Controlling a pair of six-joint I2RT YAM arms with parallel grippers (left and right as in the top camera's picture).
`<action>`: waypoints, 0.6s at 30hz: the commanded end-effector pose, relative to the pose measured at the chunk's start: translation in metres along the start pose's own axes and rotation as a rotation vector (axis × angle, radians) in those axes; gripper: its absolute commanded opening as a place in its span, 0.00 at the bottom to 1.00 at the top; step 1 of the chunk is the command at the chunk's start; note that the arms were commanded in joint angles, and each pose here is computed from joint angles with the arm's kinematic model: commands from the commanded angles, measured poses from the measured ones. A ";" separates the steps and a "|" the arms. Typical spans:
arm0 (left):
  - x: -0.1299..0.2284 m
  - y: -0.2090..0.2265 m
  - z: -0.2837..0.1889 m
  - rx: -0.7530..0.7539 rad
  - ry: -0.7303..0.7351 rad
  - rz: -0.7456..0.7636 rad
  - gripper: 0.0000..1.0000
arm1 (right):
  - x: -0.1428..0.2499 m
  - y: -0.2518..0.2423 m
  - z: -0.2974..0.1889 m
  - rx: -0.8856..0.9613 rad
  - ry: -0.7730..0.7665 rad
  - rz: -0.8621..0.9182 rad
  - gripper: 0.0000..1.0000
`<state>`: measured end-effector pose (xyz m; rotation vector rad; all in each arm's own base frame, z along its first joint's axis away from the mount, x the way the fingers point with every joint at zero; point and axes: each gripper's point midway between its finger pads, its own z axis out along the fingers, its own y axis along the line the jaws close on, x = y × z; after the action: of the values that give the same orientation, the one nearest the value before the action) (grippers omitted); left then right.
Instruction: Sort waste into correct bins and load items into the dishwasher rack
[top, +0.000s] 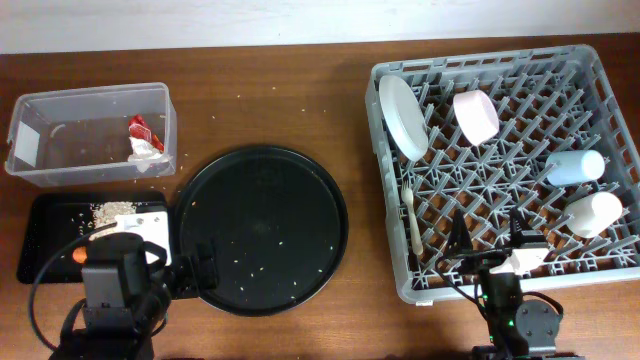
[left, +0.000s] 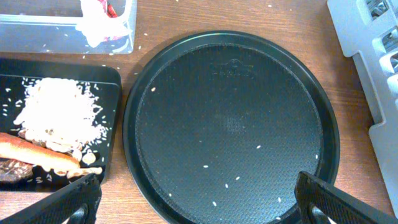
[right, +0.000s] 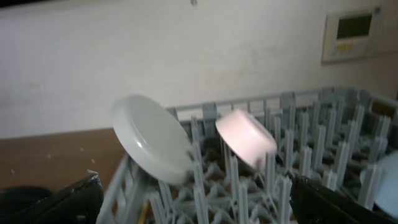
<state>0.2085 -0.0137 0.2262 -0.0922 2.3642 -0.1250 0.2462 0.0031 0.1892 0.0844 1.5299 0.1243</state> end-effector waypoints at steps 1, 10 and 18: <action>0.001 0.002 0.000 -0.012 -0.002 0.014 0.99 | 0.008 -0.002 0.000 0.012 0.012 -0.068 0.99; 0.000 0.002 0.000 -0.012 -0.002 0.014 0.99 | 0.033 -0.005 -0.002 0.016 0.116 -0.106 0.99; 0.000 0.002 0.000 -0.012 -0.002 0.014 0.99 | 0.033 -0.005 -0.002 0.016 0.116 -0.106 0.99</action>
<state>0.2085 -0.0137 0.2261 -0.0922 2.3646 -0.1250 0.2464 0.0025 0.1576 0.0139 1.6474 0.0397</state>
